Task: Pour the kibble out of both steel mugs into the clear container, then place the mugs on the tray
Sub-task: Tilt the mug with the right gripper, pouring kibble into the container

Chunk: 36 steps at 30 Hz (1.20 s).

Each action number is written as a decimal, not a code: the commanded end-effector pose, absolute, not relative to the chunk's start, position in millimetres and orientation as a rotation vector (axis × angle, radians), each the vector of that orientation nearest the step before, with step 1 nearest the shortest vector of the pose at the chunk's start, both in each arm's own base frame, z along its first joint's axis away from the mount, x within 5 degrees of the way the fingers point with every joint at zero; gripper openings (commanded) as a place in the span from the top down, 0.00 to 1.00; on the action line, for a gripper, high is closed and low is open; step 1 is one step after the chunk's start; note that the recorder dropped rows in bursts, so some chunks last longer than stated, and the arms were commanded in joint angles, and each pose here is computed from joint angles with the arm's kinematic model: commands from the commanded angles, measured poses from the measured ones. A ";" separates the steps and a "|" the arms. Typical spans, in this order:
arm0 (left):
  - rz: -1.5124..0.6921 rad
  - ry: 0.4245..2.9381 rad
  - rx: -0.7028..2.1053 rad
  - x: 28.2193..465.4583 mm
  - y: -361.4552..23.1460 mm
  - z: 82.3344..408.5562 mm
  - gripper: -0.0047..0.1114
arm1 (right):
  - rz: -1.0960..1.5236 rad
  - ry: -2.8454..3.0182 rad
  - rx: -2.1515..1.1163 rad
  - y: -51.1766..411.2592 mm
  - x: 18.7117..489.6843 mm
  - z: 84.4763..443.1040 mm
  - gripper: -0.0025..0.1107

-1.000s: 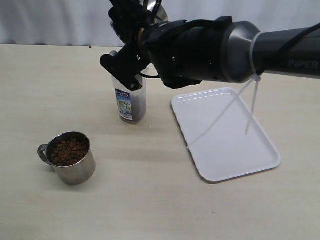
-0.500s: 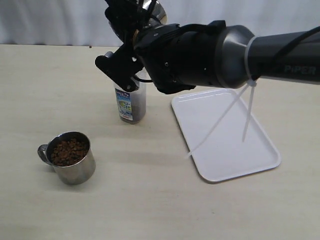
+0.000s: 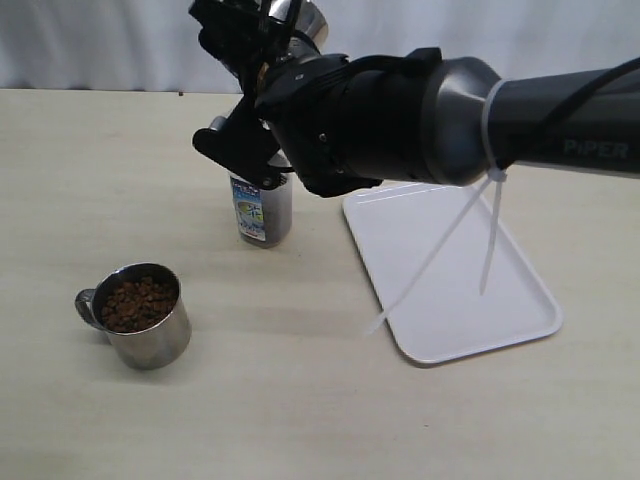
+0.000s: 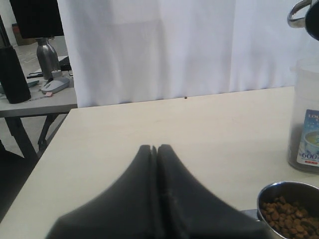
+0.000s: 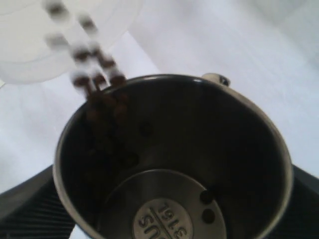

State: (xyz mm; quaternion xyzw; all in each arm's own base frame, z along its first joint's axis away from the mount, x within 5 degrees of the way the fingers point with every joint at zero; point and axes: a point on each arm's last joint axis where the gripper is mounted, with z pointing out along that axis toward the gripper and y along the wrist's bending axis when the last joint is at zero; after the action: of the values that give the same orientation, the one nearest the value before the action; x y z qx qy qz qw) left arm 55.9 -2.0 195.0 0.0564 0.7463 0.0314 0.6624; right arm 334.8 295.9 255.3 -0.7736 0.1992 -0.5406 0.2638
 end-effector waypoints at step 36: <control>0.063 1.675 0.130 55.9 -2.4 195.4 0.96 | -1.712 0.414 -2.157 306.9 313.7 254.4 0.94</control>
State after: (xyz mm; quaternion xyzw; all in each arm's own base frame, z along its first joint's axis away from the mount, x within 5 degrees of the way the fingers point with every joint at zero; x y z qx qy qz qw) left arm 55.9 -2.0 195.0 0.0564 0.7463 0.0314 0.6624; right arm 315.4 306.0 250.4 -0.7700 0.1448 -0.5954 0.1778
